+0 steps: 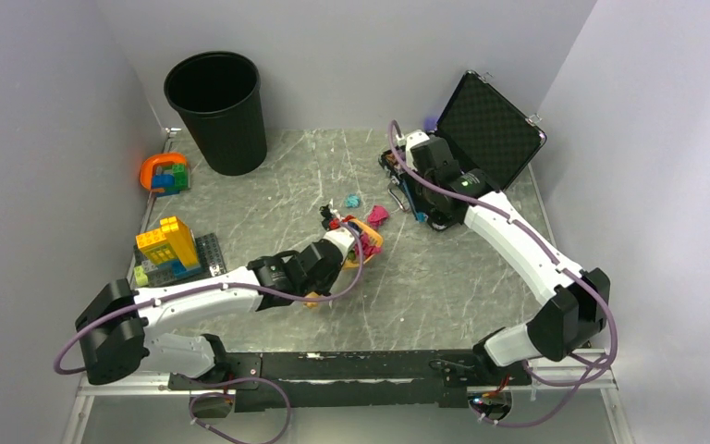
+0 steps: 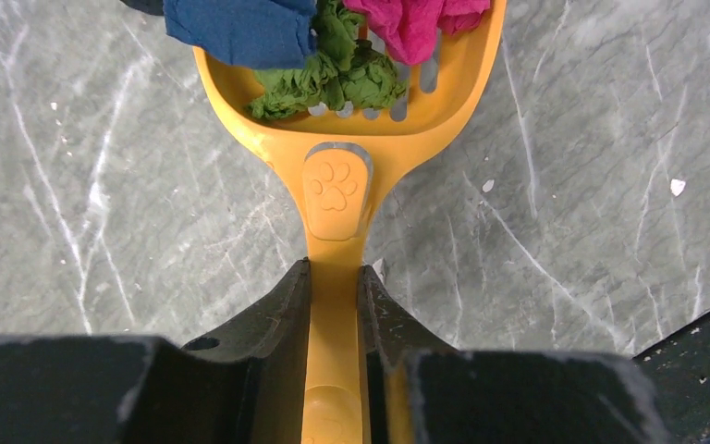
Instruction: Sweep away the paper scraps from the table
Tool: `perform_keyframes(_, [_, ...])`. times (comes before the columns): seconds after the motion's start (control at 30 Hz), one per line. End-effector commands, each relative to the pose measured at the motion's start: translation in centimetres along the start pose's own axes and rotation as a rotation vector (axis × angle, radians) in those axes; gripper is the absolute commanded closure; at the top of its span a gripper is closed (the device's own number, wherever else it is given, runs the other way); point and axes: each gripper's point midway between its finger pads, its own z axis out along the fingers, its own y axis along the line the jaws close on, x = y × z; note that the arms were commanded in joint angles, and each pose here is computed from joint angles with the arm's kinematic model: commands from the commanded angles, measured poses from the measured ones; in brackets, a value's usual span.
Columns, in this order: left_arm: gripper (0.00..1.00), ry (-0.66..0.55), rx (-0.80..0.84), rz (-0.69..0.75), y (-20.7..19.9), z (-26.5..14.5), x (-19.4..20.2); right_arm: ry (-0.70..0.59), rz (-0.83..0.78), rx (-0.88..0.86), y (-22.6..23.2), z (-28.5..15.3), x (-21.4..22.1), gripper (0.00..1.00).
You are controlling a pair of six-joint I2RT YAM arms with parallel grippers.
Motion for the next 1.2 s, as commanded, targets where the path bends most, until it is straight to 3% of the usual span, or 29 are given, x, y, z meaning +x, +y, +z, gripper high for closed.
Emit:
perform_keyframes(0.0, [1.0,-0.042,-0.036,0.0,0.8,-2.0,-3.1,-0.135,0.124,0.034,-1.1,-1.4,-2.2,1.0])
perform_keyframes(0.17, [1.0,0.016,-0.061,-0.04,1.9,-3.0,-5.5,-0.126,0.249,0.152,-2.8,-1.7,-1.0,1.0])
perform_keyframes(0.5, [1.0,0.01,-0.163,-0.16,9.9,-4.0,-11.6,-0.104,0.28,0.079,-1.3,-1.6,0.9,1.0])
perform_keyframes(0.93, [1.0,-0.093,-0.341,-0.257,21.7,-7.2,-20.7,-0.099,0.237,0.074,-1.4,-2.0,1.5,1.0])
perform_keyframes(1.17, [1.0,-0.2,-0.321,-0.277,26.1,-8.5,-25.9,-0.093,0.233,0.066,-1.3,-1.9,1.2,1.0])
